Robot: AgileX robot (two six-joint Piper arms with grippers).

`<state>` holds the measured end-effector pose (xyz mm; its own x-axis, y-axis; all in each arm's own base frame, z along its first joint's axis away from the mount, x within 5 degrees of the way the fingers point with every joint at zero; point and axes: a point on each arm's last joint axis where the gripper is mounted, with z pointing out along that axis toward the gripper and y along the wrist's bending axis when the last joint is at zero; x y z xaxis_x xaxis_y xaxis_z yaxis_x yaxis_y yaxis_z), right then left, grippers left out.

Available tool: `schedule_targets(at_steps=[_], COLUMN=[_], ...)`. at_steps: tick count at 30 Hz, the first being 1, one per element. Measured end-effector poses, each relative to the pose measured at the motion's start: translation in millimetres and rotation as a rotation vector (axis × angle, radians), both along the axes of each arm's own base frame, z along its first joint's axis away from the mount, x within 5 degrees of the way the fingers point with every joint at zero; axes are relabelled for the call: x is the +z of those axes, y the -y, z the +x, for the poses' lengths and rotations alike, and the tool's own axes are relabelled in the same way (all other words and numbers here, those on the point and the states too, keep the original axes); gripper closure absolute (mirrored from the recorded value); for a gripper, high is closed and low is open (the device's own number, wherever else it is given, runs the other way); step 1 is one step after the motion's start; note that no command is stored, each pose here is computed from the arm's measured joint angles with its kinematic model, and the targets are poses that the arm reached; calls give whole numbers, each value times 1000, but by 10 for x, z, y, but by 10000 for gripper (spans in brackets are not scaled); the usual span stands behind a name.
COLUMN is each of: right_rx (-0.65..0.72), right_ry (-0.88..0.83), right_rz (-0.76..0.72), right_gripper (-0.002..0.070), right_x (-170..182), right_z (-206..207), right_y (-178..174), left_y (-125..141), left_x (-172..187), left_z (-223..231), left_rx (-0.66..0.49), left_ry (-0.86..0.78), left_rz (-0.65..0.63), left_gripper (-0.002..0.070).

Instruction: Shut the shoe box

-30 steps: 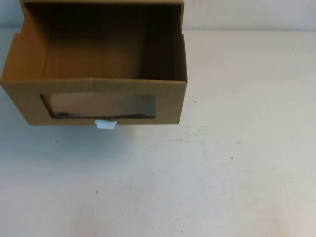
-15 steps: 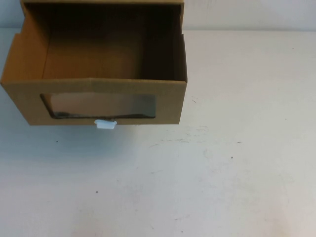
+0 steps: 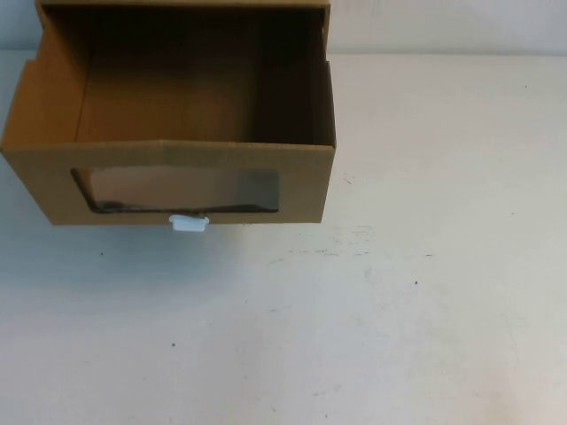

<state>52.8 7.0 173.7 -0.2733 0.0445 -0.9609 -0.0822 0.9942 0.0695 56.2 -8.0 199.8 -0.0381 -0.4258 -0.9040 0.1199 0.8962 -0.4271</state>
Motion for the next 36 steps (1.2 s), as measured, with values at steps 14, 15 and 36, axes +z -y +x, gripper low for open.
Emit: schedule_targets(at_steps=[14, 15, 36], right_rx=[0, 0, 0], right_ry=[0, 0, 0], right_rz=[0, 0, 0], right_gripper=[687, 687, 687], right_x=[0, 0, 0], right_z=[0, 0, 0], right_y=[0, 0, 0], left_y=[200, 215, 685], left_x=[1317, 1460, 2383], left_z=[538, 631, 3315], left_rx=[-187, -199, -480], left_ry=[-251, -246, -392], left_rz=[213, 248, 519], left_gripper=[677, 677, 677])
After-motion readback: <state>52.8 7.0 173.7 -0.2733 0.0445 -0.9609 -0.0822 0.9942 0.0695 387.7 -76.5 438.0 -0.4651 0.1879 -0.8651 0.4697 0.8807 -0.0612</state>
